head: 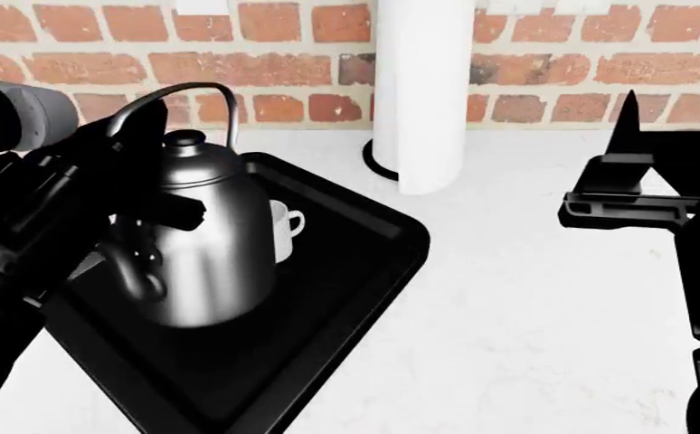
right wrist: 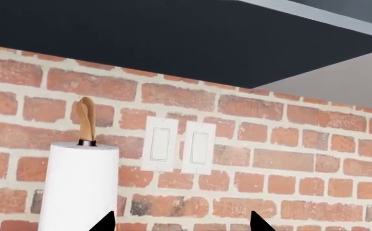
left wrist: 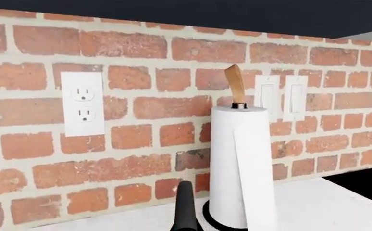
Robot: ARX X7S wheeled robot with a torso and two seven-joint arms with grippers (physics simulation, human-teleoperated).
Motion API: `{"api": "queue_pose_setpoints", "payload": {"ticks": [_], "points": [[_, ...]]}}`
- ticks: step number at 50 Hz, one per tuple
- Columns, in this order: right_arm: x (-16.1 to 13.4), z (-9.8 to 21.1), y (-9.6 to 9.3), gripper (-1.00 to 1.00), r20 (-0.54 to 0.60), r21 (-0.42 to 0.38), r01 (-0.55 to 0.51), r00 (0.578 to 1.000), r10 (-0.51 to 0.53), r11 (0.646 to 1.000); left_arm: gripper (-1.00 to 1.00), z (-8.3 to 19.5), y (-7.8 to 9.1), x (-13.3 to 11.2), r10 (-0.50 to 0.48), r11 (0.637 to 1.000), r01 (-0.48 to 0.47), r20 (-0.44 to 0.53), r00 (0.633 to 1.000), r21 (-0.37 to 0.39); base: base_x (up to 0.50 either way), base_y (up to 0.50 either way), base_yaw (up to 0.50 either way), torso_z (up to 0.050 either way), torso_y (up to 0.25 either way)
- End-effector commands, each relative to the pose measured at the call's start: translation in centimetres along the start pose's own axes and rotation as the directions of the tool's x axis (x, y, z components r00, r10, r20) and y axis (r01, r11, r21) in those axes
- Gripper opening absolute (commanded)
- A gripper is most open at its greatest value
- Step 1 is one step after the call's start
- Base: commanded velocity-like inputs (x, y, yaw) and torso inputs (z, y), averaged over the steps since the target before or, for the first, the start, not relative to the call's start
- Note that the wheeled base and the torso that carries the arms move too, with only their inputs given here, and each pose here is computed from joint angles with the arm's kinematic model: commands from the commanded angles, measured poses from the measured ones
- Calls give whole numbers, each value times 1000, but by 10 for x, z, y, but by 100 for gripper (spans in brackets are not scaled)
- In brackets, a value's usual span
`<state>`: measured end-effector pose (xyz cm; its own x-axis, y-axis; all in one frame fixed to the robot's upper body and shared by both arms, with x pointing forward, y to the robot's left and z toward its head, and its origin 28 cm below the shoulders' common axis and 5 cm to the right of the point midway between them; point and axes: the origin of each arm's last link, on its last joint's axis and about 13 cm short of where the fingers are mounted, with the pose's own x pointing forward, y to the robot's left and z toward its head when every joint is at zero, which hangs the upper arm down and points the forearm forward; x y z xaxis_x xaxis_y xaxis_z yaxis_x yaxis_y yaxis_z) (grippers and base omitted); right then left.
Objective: Pick the kettle from the counter and place it on the tray. Then pick the mug from the cabinet and place it on the tray. Then close the cabinet doors.
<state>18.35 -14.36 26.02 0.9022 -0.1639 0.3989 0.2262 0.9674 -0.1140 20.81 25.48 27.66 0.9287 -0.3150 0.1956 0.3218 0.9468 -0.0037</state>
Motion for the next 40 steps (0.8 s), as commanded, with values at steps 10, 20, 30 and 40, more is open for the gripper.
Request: {"api": "queue_pose_setpoints", "payload": {"ticks": [10, 20, 30, 40], "points": [[1, -2, 2, 100, -6, -2, -6, 1000, 6, 1000, -100, -14, 3, -1, 10, 1000, -10, -17, 1000, -10, 0, 0, 0, 0, 0], [2, -2, 3, 100, -7, -2, -9, 1000, 9, 1000, -100, -20, 3, -1, 7, 1000, -7, -35, 999, -17, 0, 0, 0, 1, 1], [3, -3, 4, 100, -9, 0, -12, 1000, 12, 1000, -100, -22, 3, -2, 1, 1000, -2, -44, 999, -17, 0, 0, 0, 0, 1], [4, -3, 5, 100, -11, -1, -14, 1000, 14, 1000, -100, -27, 4, -2, -4, 1000, 2, -60, 998, -23, 0, 0, 0, 0, 0]]}}
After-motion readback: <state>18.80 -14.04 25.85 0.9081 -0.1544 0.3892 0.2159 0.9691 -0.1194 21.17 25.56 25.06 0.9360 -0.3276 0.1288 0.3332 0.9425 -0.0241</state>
